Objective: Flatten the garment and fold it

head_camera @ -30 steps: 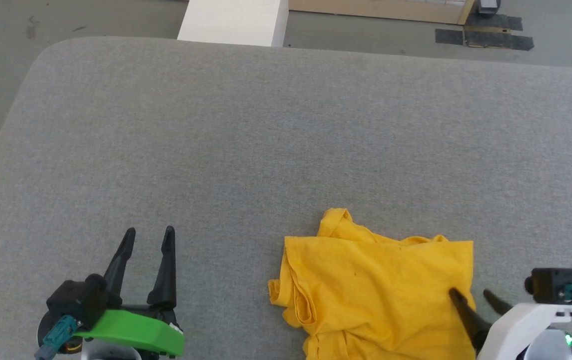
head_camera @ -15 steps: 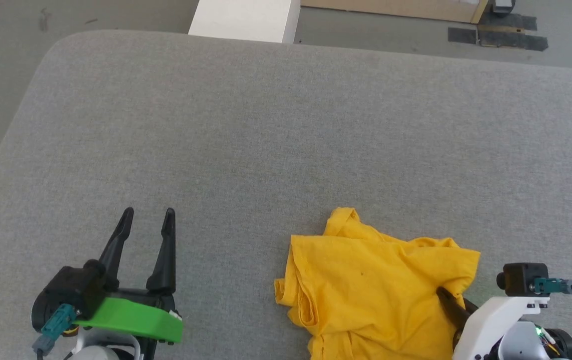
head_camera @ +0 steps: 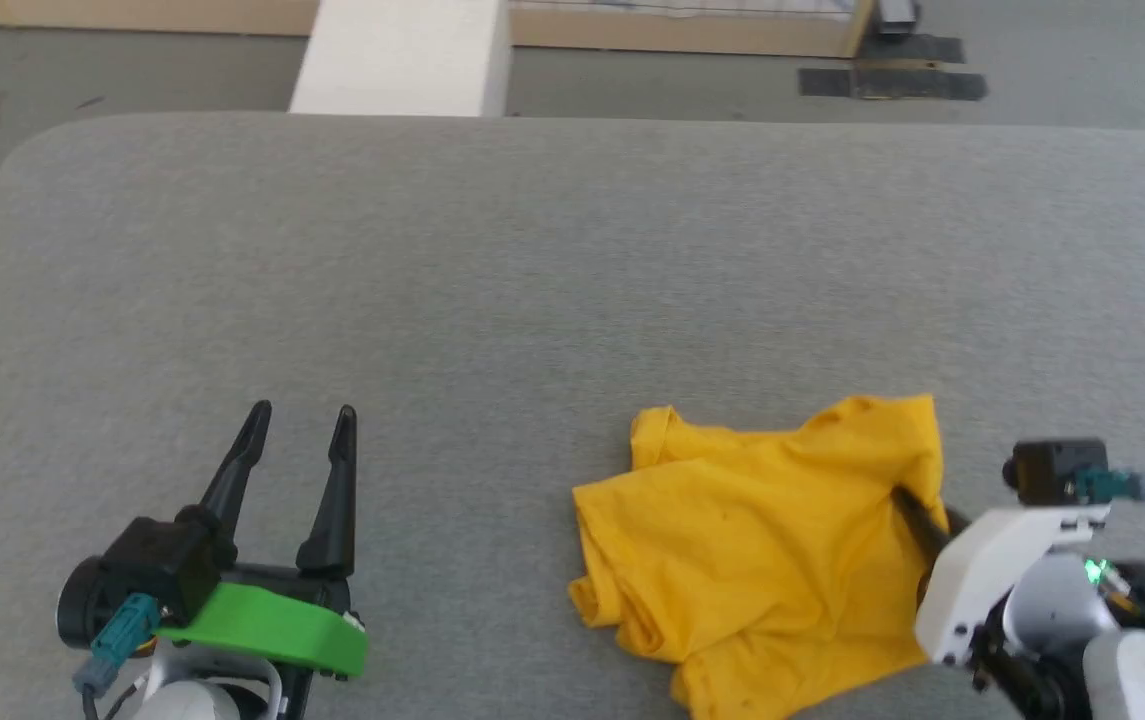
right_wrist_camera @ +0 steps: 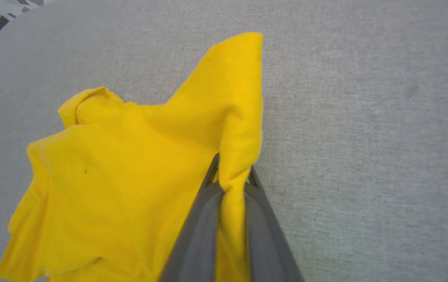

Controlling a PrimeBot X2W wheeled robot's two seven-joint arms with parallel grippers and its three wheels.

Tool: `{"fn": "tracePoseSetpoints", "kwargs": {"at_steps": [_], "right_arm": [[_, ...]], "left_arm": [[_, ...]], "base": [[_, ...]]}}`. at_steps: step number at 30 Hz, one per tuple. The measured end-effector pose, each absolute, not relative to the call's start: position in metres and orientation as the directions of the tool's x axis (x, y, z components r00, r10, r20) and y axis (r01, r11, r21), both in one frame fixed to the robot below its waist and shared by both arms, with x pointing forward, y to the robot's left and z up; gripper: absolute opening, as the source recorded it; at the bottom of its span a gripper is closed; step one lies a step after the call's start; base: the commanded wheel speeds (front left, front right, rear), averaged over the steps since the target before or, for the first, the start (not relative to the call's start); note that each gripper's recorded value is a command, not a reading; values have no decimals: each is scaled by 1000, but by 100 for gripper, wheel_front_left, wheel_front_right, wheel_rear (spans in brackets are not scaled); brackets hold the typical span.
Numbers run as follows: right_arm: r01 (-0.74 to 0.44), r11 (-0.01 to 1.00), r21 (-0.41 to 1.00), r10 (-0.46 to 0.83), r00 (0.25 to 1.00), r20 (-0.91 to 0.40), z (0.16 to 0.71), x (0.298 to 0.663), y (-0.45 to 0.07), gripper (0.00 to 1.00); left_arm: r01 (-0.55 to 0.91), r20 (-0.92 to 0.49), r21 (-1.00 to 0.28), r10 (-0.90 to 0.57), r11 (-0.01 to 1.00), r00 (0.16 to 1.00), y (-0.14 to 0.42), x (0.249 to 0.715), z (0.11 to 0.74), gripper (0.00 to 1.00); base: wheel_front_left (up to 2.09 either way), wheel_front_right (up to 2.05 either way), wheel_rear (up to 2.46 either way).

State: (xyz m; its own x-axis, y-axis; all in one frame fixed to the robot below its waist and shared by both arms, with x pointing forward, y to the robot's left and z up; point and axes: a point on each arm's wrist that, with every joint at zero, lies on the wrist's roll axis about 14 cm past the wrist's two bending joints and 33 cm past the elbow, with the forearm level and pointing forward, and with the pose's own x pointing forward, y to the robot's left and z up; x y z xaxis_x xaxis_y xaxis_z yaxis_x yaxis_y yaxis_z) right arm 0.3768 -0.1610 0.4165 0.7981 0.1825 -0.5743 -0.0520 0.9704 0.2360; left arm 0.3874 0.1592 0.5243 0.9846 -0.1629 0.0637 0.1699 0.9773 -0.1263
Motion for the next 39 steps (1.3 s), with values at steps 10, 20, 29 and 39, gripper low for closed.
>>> {"fn": "tracePoseSetpoints", "kwargs": {"at_steps": [10,20,29,39], "right_arm": [[46,999,9,-35,855,-518,468,398,-248,0],[161,968,-190,-234,850,-472,504,418,-330,0],[243,906,-348,-391,795,-463,508,441,-391,0],[313,792,-524,-575,669,-471,493,436,-462,0]], "left_arm": [[321,100,-96,-311,942,945,114,411,539,100],[441,114,-61,-433,895,894,77,449,543,100],[491,91,-26,-487,871,868,63,489,523,100],[514,33,-34,-513,857,858,57,515,481,100]], "base": [[0,0,0],[0,0,0],[0,0,0],[0,0,0]]}}
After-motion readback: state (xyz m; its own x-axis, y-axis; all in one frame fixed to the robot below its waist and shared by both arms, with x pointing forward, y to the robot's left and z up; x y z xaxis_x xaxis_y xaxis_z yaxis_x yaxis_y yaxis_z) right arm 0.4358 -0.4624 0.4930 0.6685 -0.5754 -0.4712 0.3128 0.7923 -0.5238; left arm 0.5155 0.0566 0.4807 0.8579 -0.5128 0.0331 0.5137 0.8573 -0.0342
